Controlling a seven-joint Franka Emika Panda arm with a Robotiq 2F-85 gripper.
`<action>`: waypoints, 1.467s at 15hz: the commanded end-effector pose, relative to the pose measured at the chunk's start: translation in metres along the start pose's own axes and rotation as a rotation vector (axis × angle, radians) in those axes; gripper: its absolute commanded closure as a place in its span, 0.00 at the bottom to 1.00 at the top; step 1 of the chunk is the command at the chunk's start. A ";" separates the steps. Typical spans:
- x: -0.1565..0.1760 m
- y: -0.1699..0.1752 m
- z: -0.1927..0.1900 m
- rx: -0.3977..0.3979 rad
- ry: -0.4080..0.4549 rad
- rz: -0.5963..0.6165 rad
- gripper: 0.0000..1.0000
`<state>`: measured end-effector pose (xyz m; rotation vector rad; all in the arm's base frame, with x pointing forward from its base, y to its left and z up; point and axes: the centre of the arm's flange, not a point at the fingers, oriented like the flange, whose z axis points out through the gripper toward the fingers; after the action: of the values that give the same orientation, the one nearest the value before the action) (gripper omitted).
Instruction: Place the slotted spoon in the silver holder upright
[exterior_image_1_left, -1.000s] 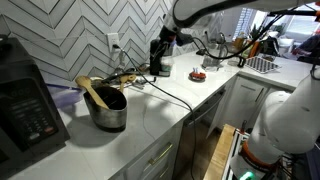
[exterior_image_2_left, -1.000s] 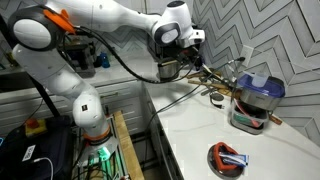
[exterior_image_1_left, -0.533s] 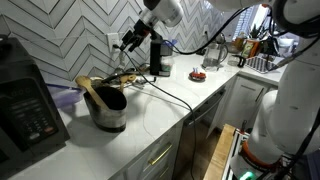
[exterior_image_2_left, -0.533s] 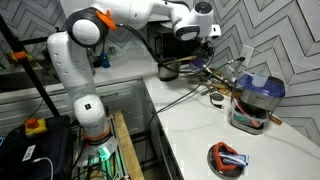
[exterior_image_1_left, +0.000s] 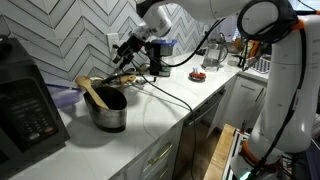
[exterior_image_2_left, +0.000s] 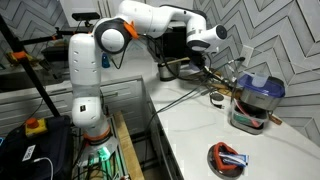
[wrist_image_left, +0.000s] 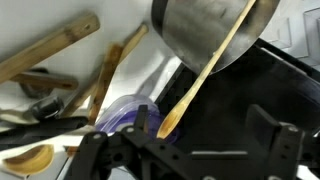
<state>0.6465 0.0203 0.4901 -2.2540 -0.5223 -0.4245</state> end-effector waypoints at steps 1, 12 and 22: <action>-0.014 0.008 0.030 0.007 -0.133 0.031 0.00; 0.017 0.043 0.069 0.208 -0.001 0.393 0.00; 0.033 0.034 0.155 0.336 0.052 0.528 0.00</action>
<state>0.7010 0.1090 0.3938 -1.9776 0.0079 -0.0900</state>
